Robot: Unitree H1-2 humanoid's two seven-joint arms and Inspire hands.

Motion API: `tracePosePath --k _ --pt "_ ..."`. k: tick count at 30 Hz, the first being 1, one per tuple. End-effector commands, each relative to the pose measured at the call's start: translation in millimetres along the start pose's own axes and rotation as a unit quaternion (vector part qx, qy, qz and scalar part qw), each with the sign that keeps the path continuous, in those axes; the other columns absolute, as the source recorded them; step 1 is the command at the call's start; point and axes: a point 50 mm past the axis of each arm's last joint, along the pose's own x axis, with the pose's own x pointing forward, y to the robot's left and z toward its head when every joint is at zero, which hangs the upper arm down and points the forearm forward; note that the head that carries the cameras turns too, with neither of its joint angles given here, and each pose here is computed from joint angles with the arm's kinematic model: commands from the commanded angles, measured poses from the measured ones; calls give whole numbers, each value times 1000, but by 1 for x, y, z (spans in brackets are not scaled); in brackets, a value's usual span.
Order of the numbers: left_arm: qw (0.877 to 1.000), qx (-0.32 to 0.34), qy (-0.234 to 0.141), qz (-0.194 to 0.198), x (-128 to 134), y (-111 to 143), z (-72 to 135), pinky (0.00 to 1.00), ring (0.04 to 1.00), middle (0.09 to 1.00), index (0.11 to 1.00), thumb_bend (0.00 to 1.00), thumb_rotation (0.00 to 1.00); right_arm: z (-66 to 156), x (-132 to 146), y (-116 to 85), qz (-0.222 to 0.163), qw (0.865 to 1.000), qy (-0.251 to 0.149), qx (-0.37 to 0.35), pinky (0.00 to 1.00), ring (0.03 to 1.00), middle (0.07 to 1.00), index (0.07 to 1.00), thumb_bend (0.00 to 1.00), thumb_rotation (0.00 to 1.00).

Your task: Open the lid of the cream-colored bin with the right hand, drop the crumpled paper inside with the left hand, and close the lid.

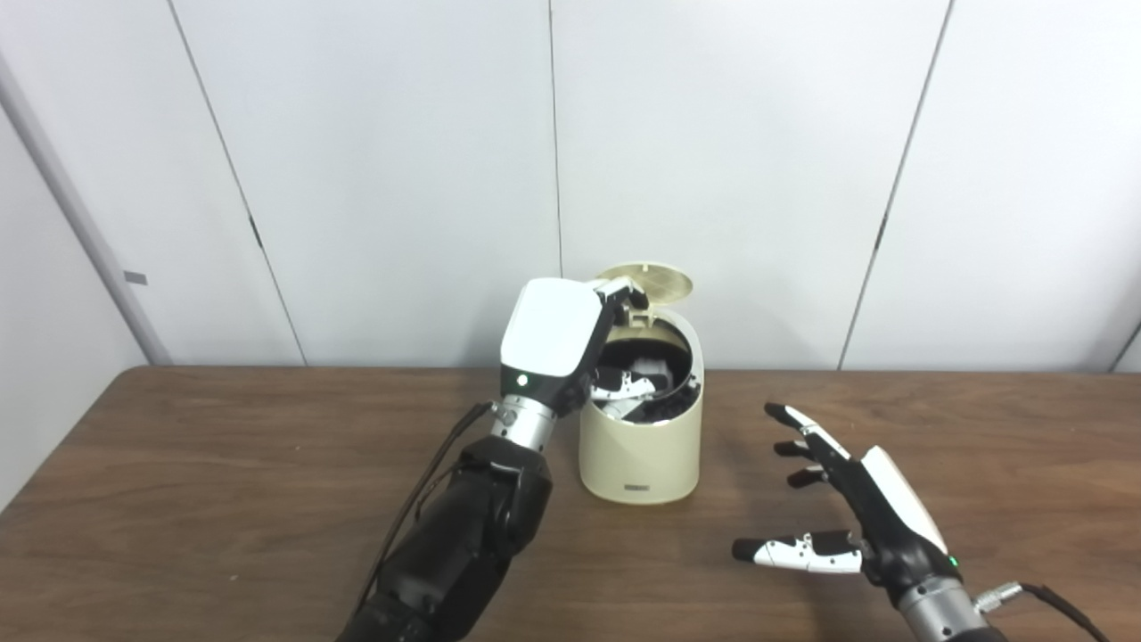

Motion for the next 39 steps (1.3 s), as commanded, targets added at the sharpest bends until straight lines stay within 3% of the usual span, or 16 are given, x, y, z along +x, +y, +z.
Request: tracePosePath --k 1,12,15,16,17,20,30,37,38,39 --pt "1000 7 -8 21 10 15 0 463 569 637 689 898 338 11 8 -9 -25 999 -33 -3 667 817 922 899 757 259" --pt "999 -15 -25 44 3 26 -1 444 548 616 668 882 318 11 9 -9 -25 999 -32 1 665 827 927 901 752 252" --pt "994 -87 -25 67 -5 32 -1 436 522 571 604 775 224 11 9 -9 -27 999 -31 2 665 825 925 901 755 264" --pt "991 -112 -24 72 -8 34 -1 422 495 534 538 620 130 10 9 -9 -28 999 -32 3 662 822 923 899 757 267" --pt "988 -132 -22 76 -11 36 -1 416 486 521 515 567 98 10 9 -9 -30 999 -32 4 661 821 923 899 757 268" --pt "980 -184 -11 81 -24 45 -3 389 452 502 493 514 68 11 9 -9 -36 999 -32 11 666 827 921 893 750 248" --pt "943 -313 35 108 -73 76 -18 367 479 553 492 508 65 9 17 -16 -54 997 -58 0 699 832 913 886 722 327" --pt "926 -355 75 100 -110 86 -34 445 549 636 498 507 68 9 27 -21 -55 997 -60 -1 711 833 913 895 753 389" --pt "925 -358 85 96 -115 86 -35 469 576 656 624 601 108 10 28 -22 -56 997 -61 -3 709 831 913 895 757 394" --pt "924 -360 92 92 -120 85 -37 482 592 669 674 636 130 11 29 -23 -57 996 -62 -7 710 833 913 895 756 398"
